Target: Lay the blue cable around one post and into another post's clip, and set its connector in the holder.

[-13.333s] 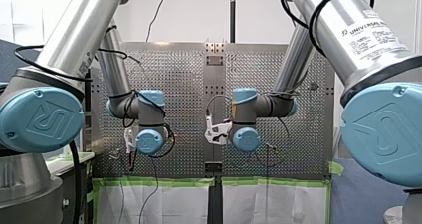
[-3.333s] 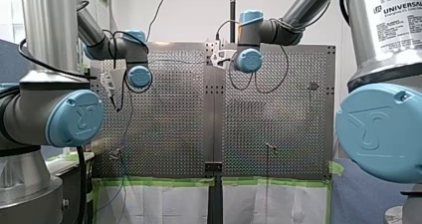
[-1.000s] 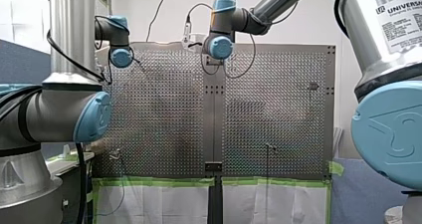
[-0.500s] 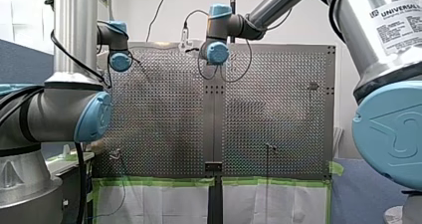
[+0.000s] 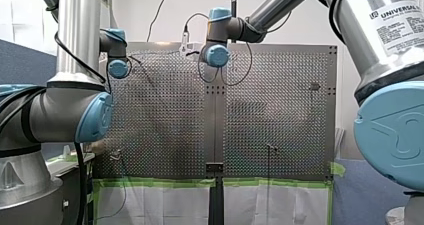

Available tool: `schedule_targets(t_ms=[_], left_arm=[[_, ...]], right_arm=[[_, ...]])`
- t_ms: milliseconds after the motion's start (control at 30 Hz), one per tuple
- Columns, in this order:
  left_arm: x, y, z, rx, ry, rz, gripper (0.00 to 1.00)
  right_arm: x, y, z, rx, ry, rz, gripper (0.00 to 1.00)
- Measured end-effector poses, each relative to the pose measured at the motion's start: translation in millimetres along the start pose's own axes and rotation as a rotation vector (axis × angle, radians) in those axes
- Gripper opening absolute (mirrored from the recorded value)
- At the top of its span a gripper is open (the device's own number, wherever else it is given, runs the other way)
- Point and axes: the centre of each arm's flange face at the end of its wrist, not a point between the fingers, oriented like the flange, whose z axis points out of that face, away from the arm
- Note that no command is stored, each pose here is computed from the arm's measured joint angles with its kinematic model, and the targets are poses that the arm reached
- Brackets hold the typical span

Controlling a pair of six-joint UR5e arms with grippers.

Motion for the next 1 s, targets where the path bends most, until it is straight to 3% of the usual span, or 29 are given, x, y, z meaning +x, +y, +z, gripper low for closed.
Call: schedule_targets(t_ms=[200, 533, 733, 1000], left_arm=[[4.4, 4.1, 3.2, 0.011, 0.005, -0.005, 0.09], [38.0, 12.7, 3.4, 0.034, 0.077, 0.003, 0.09], [41.5, 12.4, 2.9, 0.041, 0.085, 0.001, 0.09], [43.0, 10.2, 1.8, 0.049, 0.091, -0.007, 0.09]], right_arm=[[-20.4, 2.1, 0.9, -0.006, -0.029, -0.006, 0.0], [-52.4, 8.3, -0.4, -0.038, -0.087, -0.013, 0.0], [-68.5, 13.5, -2.9, -0.049, -0.133, -0.023, 0.0], [-97.7, 27.2, -12.6, -0.092, -0.204, -0.039, 0.0]])
